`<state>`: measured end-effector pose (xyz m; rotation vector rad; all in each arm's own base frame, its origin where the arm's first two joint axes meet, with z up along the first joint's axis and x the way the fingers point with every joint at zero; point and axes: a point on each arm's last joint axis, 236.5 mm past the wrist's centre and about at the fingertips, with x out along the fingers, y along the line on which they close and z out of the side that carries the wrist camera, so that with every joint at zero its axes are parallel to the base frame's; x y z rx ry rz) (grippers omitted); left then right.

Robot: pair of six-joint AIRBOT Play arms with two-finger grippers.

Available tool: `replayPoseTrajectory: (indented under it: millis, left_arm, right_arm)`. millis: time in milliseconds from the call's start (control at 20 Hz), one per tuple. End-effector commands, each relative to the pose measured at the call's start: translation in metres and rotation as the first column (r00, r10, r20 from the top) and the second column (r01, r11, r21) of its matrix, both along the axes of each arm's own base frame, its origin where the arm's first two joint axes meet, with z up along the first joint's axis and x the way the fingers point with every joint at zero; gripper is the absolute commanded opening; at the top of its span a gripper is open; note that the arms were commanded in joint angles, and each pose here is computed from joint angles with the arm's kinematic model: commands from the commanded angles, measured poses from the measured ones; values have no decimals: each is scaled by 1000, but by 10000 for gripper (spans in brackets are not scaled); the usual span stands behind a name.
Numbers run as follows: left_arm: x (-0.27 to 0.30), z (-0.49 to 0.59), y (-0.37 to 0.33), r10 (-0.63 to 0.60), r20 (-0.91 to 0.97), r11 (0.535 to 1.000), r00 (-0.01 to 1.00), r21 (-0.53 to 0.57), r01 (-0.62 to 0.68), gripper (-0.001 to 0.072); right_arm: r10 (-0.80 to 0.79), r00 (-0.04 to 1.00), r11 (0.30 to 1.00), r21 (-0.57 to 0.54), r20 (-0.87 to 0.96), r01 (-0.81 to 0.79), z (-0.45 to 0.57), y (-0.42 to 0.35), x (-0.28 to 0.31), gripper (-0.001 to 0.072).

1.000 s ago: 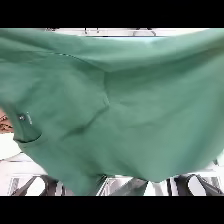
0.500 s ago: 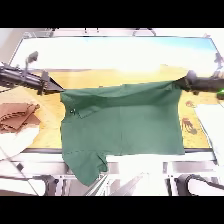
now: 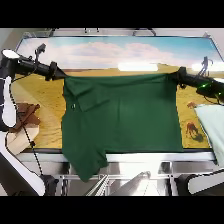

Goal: Fold the shirts.

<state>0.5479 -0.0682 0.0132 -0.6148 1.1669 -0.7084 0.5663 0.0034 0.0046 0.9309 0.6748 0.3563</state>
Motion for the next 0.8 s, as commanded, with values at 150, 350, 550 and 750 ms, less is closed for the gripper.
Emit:
replayPoseTrajectory:
  millis: [150,350,550,750]
  left_arm:
    - [39,42,14,157,170,973,973,-196,-123,26]
    - [12,20,-8,28,89,981,996,-191,-10,26]
    - [-23,-52,-2,-64,-122,998,990,5,65,25]
    - [-30,-93,-10,-78,-197,995,977,50,89,20]
  right_arm:
    - [22,993,1000,8,115,-24,42,-12,25,21]
    - [131,990,989,-68,-56,-135,-10,-5,-3,21]
    - [238,948,957,-116,-213,-267,-55,-10,-41,21]
    - [269,924,949,-88,-272,-302,-84,-8,-52,22]
